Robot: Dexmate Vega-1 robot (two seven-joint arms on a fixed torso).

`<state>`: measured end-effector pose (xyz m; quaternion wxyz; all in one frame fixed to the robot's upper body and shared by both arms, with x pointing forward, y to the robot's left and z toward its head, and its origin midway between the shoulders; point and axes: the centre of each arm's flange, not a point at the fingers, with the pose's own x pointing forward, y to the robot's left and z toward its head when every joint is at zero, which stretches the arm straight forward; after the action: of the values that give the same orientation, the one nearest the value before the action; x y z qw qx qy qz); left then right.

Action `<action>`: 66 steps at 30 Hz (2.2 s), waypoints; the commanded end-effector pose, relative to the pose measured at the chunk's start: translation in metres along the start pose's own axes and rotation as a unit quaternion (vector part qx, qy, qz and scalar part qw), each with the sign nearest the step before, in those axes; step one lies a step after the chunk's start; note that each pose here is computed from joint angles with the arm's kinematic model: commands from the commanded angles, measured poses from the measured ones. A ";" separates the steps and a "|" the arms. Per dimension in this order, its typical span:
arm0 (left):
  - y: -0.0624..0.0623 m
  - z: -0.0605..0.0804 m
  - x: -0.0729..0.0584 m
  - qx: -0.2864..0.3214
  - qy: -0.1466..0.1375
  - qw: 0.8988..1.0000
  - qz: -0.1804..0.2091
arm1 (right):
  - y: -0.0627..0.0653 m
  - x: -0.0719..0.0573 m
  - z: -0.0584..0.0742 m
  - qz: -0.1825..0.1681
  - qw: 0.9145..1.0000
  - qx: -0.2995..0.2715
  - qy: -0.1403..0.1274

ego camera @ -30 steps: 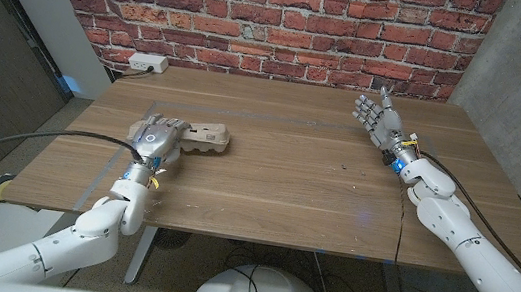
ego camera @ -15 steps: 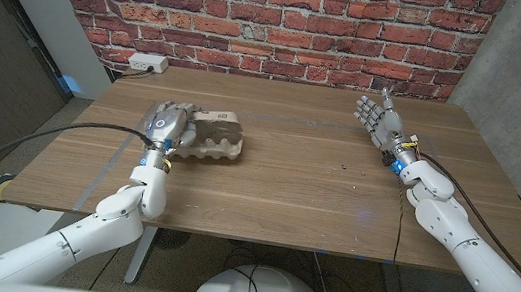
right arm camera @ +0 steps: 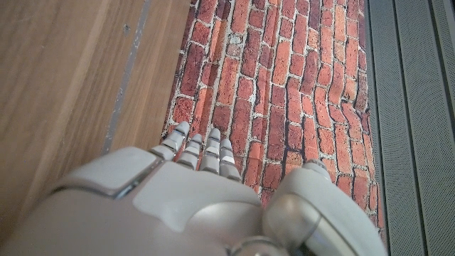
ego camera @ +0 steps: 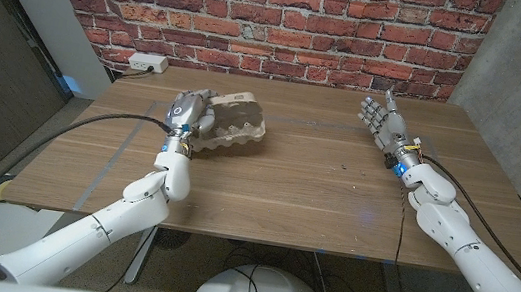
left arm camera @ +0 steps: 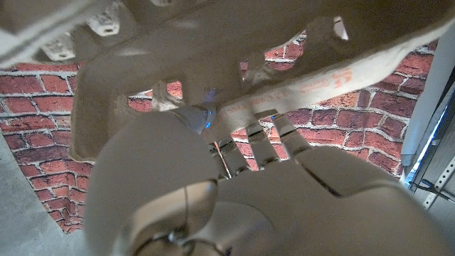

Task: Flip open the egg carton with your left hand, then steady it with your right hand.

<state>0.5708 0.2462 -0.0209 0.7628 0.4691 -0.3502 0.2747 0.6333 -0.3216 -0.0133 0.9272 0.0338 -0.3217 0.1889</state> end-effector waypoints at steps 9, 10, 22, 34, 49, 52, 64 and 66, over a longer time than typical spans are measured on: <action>-0.027 0.031 0.016 -0.044 0.022 0.999 -0.009 | 0.015 -0.019 0.000 0.039 0.991 -0.110 0.058; -0.028 0.031 0.016 -0.044 0.022 0.999 -0.010 | 0.017 -0.020 0.000 0.041 0.990 -0.116 0.064; -0.034 0.041 0.020 -0.051 0.026 0.998 -0.012 | 0.044 -0.022 0.001 0.069 0.978 -0.179 0.079; -0.031 0.051 0.033 -0.081 0.040 0.996 -0.018 | 0.060 -0.037 0.012 0.026 0.975 -0.219 0.015; -0.026 0.065 0.046 -0.108 0.050 0.993 -0.016 | 0.074 -0.036 0.023 0.097 0.960 -0.264 -0.013; -0.024 0.067 0.048 -0.112 0.052 0.992 -0.016 | 0.077 -0.034 0.026 0.112 0.956 -0.272 -0.016; -0.033 0.073 0.043 -0.061 0.011 0.998 -0.014 | 0.090 -0.028 0.039 0.179 0.932 -0.314 -0.010; -0.035 0.075 0.042 -0.046 -0.003 0.999 -0.014 | 0.092 -0.028 0.040 0.185 0.930 -0.318 -0.009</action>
<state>0.6009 0.1755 0.0206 0.8232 0.3864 -0.3382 0.2421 0.5650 -0.2630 -0.0196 0.8637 -0.2713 -0.3669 0.2140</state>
